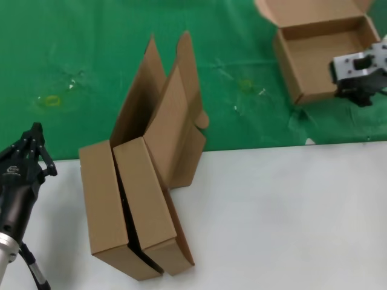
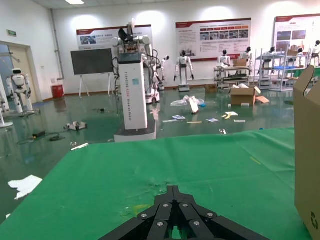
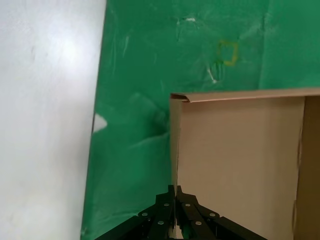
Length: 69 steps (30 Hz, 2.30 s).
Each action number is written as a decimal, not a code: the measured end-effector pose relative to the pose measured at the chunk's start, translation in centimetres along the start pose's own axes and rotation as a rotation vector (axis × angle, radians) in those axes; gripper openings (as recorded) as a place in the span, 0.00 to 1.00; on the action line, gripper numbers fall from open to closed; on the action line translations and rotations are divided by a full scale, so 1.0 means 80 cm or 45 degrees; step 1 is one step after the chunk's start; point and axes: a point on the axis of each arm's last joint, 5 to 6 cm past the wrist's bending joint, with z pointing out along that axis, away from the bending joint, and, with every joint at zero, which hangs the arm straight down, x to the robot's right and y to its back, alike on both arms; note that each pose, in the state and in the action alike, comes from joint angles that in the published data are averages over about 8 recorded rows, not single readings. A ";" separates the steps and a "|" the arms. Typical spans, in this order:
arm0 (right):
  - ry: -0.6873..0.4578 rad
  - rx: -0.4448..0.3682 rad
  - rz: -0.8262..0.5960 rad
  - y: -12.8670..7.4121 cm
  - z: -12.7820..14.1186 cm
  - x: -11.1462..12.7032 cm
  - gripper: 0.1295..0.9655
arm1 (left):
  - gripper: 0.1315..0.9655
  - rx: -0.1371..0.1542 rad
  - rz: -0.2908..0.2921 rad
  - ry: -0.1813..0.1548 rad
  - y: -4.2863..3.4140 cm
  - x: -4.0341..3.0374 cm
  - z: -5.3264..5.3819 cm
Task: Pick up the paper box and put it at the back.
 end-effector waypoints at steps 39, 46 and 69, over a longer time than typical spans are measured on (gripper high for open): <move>-0.029 -0.020 0.129 -0.023 0.025 -0.005 0.02 | 0.02 0.000 0.000 0.000 0.0000 0.0000 0.000; -0.027 -0.021 0.130 -0.022 0.025 -0.006 0.03 | 0.02 0.000 0.000 0.000 0.0000 0.0000 0.000; -0.027 -0.021 0.130 -0.022 0.025 -0.006 0.30 | 0.11 0.000 0.000 0.000 0.0000 0.0000 0.000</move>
